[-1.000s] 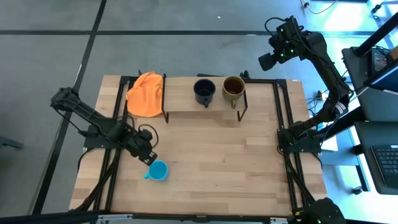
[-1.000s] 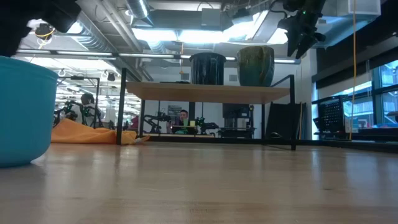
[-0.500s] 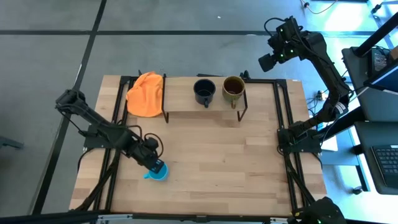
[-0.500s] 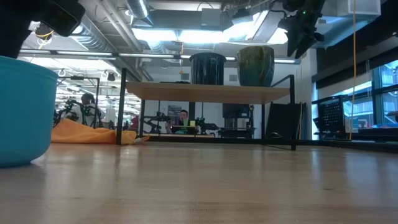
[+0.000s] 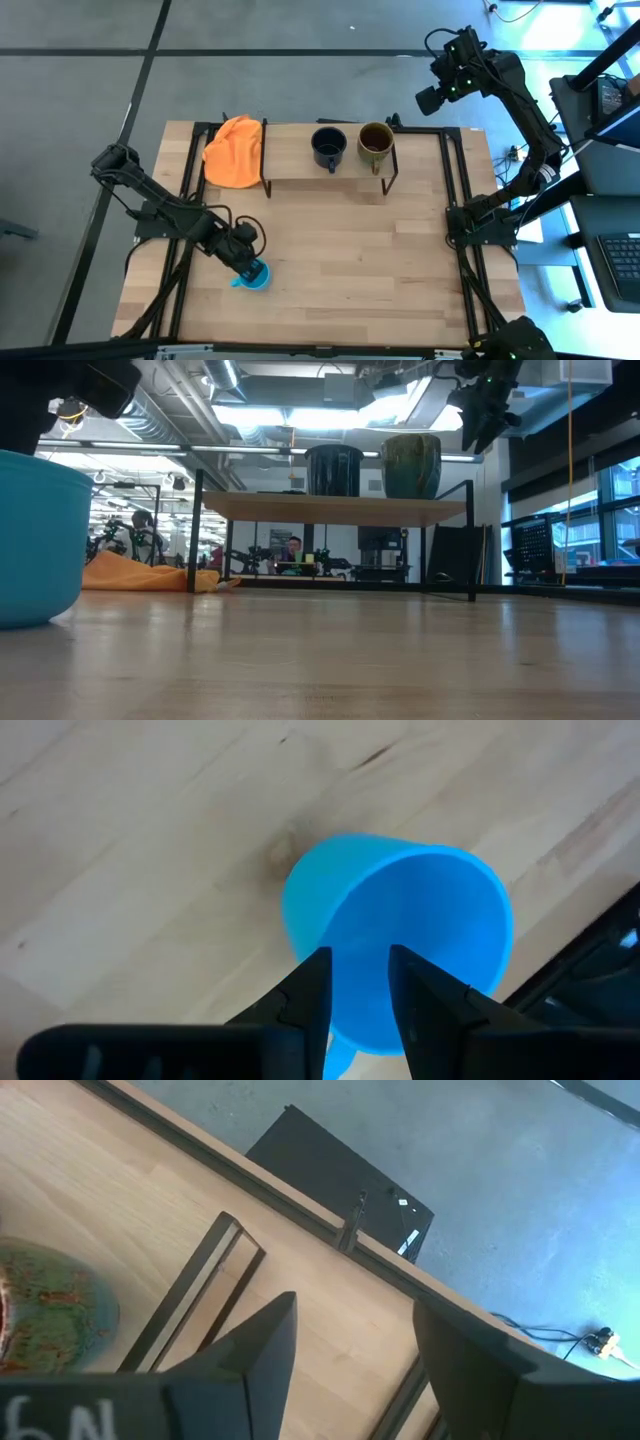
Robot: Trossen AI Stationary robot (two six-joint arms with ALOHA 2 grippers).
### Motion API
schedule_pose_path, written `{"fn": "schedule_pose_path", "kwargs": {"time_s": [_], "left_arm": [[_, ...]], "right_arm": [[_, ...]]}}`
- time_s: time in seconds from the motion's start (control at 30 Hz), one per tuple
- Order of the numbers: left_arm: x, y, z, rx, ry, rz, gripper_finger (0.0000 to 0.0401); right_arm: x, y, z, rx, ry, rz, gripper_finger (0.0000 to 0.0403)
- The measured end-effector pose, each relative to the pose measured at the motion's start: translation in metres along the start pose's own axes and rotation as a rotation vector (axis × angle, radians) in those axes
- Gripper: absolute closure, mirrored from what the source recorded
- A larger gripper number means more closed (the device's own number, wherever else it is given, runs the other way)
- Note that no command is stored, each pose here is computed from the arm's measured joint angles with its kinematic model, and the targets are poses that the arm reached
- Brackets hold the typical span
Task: Stack small to large cups/mugs on shelf
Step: Put the blue mug on the shelf
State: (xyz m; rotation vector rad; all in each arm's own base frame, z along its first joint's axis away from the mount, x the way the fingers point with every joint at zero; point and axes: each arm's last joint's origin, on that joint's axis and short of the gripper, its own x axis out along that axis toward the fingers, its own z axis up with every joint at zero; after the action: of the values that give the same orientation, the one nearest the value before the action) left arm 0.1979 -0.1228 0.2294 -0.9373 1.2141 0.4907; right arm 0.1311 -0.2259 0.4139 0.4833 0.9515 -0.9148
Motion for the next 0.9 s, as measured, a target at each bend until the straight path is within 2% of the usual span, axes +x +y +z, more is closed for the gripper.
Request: {"fn": "schedule_pose_path", "kwargs": {"time_s": [0.2,0.47,0.67,0.9], "left_arm": [[0.000,-0.001,0.000,0.139,0.001,-0.006,0.0305],[-0.013,-0.008,0.009,0.201,-0.011,-0.021,0.0305],[-0.015,0.000,0.011,0.265,0.004,0.071,0.0305],[-0.014,0.001,0.011,0.324,0.007,0.079,0.0305]], "right_arm": [[0.000,0.000,0.000,0.003,0.000,0.000,0.0201],[0.000,0.000,0.000,0.017,0.001,0.000,0.0201],[0.000,0.000,-0.001,0.029,0.005,0.001,0.0201],[0.000,0.000,-0.004,0.029,0.038,0.002,0.0201]]}}
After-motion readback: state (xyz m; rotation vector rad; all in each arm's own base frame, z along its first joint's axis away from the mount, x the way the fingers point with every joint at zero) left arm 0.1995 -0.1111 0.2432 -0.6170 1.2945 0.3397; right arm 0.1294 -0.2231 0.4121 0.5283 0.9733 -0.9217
